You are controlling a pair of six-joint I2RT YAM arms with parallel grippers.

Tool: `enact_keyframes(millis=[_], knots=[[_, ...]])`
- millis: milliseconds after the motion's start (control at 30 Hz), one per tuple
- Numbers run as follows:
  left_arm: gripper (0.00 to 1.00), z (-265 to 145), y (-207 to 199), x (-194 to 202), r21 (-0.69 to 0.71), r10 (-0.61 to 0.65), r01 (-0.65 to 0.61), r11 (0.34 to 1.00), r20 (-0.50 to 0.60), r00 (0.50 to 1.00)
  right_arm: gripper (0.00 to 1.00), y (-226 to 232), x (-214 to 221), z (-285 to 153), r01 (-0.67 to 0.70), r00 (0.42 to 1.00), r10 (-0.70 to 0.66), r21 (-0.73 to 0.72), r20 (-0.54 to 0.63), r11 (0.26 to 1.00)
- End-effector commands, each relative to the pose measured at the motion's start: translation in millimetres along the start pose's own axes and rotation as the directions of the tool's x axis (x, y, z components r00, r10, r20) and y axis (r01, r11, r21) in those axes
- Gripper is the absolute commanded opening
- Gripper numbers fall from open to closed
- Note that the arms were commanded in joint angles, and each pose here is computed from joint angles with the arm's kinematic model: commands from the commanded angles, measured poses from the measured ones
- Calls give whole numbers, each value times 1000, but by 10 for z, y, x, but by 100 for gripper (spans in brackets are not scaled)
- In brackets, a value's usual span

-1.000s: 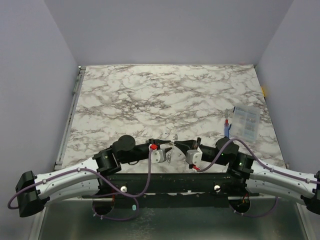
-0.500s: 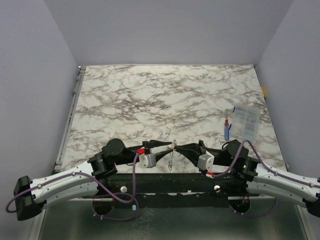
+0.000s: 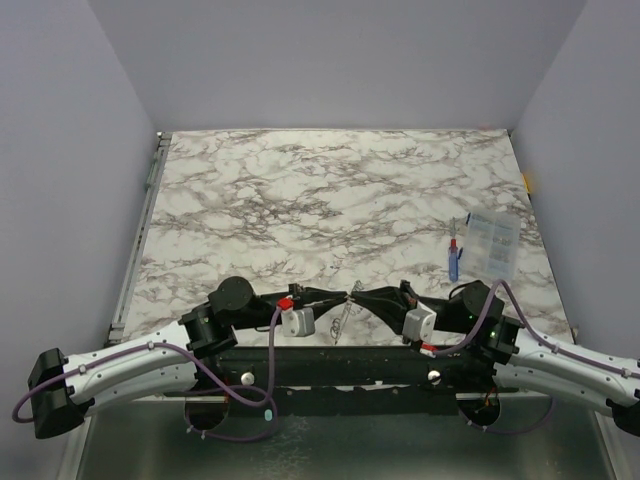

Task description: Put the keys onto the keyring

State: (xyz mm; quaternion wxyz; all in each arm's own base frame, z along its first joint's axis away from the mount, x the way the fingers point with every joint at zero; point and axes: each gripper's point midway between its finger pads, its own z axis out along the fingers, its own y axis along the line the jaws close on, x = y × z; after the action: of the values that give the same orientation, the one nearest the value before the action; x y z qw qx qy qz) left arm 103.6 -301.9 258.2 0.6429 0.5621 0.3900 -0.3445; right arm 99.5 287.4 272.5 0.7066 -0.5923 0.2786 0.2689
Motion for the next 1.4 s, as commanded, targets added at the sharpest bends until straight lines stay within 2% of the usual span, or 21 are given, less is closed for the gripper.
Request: enact_keyframes(millis=[0, 333, 500, 567, 767, 967, 1133, 1367], knots=[[7, 14, -13, 41, -2, -3, 3, 1000, -6, 1000, 1, -91, -214, -10, 12, 996, -15, 31, 85, 999], [9, 49, -48, 66, 21, -10, 10, 1000, -12, 1000, 1, -49, -219, 20, -9, 995, 7, 12, 99, 1000], [28, 31, -36, 21, 17, -5, 5, 1000, 1, 1000, 0, -24, -200, 22, -21, 995, 21, 2, 93, 1000], [32, 23, -34, 3, 17, -3, 3, 1000, 8, 1000, 1, 7, -188, 33, -31, 995, 32, -13, 90, 999], [32, 25, -106, -34, 56, -10, 8, 998, 29, 1000, 1, 31, -173, 74, -38, 995, 40, -30, 90, 999], [26, 41, -139, -21, 75, -16, 14, 997, 27, 1000, 1, 67, -141, 104, -45, 995, 49, -50, 82, 998], [26, 48, -166, -24, 89, -23, 21, 996, 29, 999, 1, 93, -121, 124, -55, 995, 60, -65, 75, 996], [36, 52, -196, -25, 105, -24, 20, 994, 34, 999, 1, 75, -15, 136, -47, 998, 48, -49, 31, 998]])
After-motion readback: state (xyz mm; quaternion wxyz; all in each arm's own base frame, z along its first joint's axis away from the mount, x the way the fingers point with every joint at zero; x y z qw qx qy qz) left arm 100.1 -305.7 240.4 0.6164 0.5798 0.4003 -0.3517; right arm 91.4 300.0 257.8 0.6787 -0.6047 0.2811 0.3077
